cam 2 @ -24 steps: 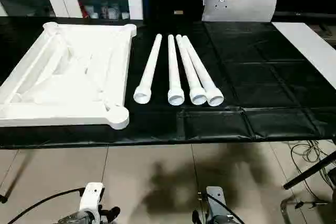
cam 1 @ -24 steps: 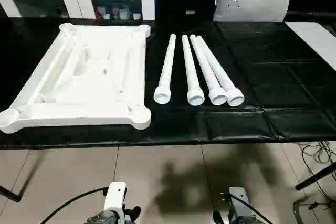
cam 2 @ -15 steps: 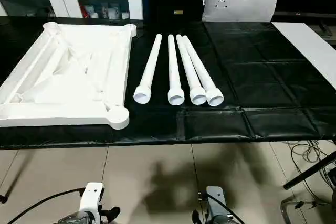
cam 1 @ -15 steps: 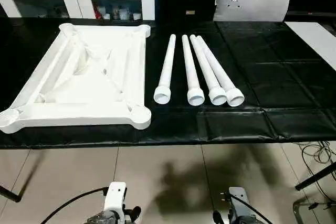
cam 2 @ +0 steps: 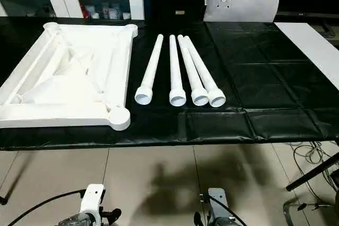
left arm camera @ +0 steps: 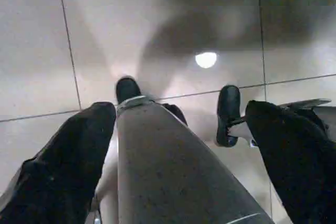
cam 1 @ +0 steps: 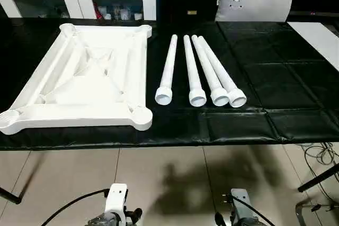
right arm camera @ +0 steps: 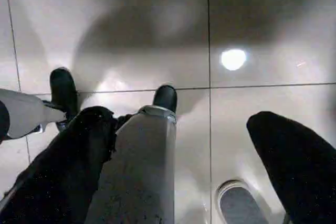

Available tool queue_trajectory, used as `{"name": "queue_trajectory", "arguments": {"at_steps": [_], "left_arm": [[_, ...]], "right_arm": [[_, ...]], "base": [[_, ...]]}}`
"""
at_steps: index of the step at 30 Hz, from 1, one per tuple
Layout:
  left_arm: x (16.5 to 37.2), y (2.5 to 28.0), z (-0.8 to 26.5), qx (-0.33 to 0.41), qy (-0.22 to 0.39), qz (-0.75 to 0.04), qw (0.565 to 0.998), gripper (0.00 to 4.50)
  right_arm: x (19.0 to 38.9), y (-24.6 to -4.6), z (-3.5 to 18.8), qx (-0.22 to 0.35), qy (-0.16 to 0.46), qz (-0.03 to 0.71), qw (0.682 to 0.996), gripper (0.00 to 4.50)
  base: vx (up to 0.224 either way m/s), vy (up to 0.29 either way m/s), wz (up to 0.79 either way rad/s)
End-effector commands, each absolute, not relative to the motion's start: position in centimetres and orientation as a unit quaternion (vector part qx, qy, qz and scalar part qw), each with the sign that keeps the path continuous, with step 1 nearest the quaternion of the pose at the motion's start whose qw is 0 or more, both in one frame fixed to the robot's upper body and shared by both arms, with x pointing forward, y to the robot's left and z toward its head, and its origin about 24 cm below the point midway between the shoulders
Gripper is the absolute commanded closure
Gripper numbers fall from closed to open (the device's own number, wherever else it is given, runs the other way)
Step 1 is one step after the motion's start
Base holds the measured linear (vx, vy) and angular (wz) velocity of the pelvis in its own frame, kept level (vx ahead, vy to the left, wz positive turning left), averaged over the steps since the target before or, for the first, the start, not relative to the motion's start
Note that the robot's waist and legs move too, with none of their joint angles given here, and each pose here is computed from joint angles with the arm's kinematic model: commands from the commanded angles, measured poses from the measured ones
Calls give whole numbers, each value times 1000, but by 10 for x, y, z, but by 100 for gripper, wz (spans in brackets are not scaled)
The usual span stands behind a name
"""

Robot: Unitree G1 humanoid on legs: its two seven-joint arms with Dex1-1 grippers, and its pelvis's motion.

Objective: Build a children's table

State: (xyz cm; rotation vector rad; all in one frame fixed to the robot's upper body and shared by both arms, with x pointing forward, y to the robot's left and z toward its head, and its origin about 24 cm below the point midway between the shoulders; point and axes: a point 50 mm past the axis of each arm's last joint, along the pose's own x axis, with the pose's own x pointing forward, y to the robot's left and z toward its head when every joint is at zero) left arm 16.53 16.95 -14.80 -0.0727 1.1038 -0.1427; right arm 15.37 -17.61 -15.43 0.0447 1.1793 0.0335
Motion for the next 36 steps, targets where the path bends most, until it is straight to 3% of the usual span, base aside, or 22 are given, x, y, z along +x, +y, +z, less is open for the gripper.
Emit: {"name": "queue_trajectory", "arguments": {"at_steps": [1, 15, 16, 23, 25, 30, 32, 34, 36], "left_arm": [[166, 170, -148, -36, 523, -66, 849, 5], [166, 170, -148, -36, 523, -66, 849, 5], [173, 196, -144, 102, 527, 19, 844, 5], [188, 203, -136, 41, 493, 21, 869, 5], [193, 203, -133, 34, 482, 22, 875, 5], [205, 201, -126, 40, 443, 3, 896, 5], [211, 201, -120, 40, 408, -21, 912, 5], [213, 198, -116, 58, 375, -57, 923, 5], [213, 197, -111, 103, 335, -73, 934, 5]], "right_arm": [[153, -178, -155, 24, 561, 10, 828, 0], [153, -178, -155, 24, 561, 10, 828, 0], [157, -180, -153, -48, 569, 19, 821, 0], [206, -185, -129, -11, 475, 22, 880, 0], [213, -181, -125, 35, 453, 46, 890, 0], [194, -184, -133, -43, 438, 60, 896, 0], [198, -183, -127, -91, 386, 67, 916, 0], [196, -173, -128, -1, 389, 100, 916, 0], [196, -165, -126, 33, 376, 141, 915, 0]], "base": [[0, 0, 0], [0, 0, 0], [0, 0, 0], [0, 0, 0], [0, 0, 0], [0, 0, 0], [0, 0, 0], [0, 0, 0], [0, 0, 0]]}}
